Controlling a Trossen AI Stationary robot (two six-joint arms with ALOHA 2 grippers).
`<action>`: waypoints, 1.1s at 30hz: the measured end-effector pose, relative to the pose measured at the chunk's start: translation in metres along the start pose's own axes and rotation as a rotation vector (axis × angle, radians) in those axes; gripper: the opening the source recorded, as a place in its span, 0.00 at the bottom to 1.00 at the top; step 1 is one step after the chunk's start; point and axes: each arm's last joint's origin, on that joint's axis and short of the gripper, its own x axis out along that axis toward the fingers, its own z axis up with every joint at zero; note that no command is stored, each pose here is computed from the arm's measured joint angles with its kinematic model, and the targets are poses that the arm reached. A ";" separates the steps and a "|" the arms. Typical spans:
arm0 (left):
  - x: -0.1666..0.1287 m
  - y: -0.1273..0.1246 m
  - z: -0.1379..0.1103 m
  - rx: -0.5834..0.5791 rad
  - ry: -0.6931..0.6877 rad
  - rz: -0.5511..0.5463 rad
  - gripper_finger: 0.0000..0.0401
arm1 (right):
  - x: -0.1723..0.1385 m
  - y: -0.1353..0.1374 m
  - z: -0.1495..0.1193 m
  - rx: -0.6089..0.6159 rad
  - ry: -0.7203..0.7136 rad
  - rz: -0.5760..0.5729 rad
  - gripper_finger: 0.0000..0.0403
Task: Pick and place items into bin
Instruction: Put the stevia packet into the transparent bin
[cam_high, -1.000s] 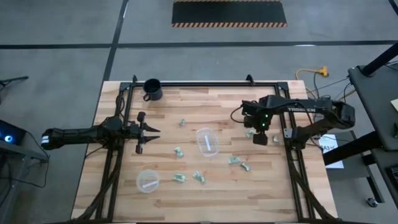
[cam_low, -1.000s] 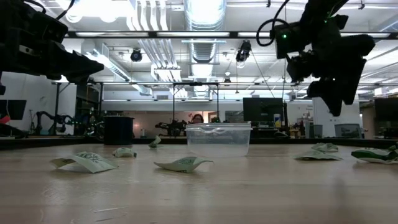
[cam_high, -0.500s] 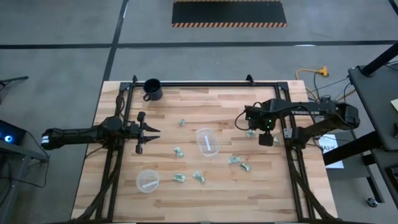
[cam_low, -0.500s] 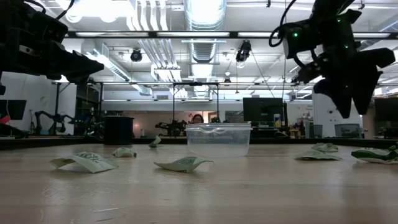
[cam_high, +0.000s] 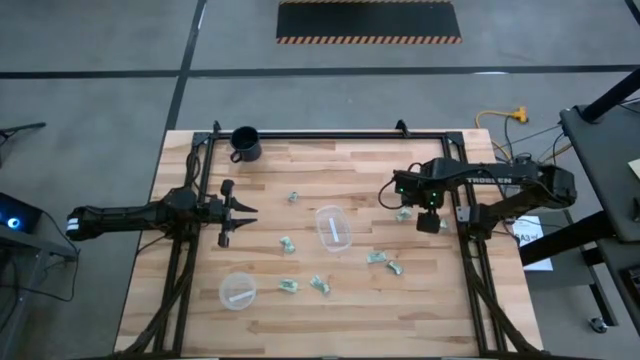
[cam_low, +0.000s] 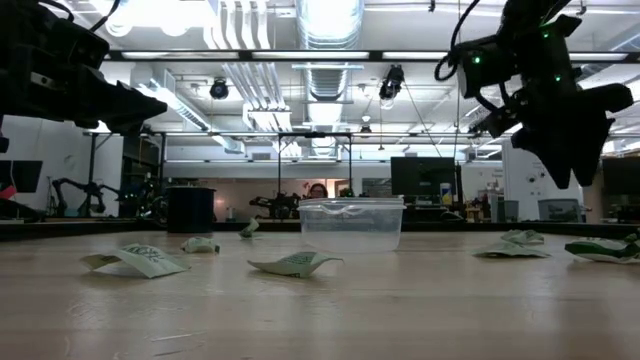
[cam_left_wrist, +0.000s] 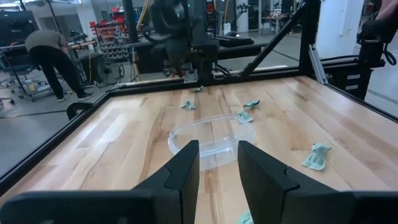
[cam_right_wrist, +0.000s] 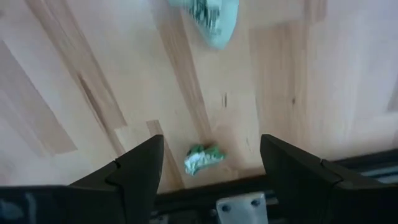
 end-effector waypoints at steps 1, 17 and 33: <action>0.000 0.000 0.000 0.000 0.000 0.000 0.23 | 0.003 0.000 0.002 0.002 0.025 0.000 0.63; 0.000 0.000 0.000 0.000 0.000 0.000 0.23 | -0.001 -0.008 -0.009 0.059 0.034 0.024 0.63; 0.000 0.000 0.000 0.000 0.000 0.000 0.23 | 0.015 -0.008 -0.006 0.087 0.226 0.064 0.62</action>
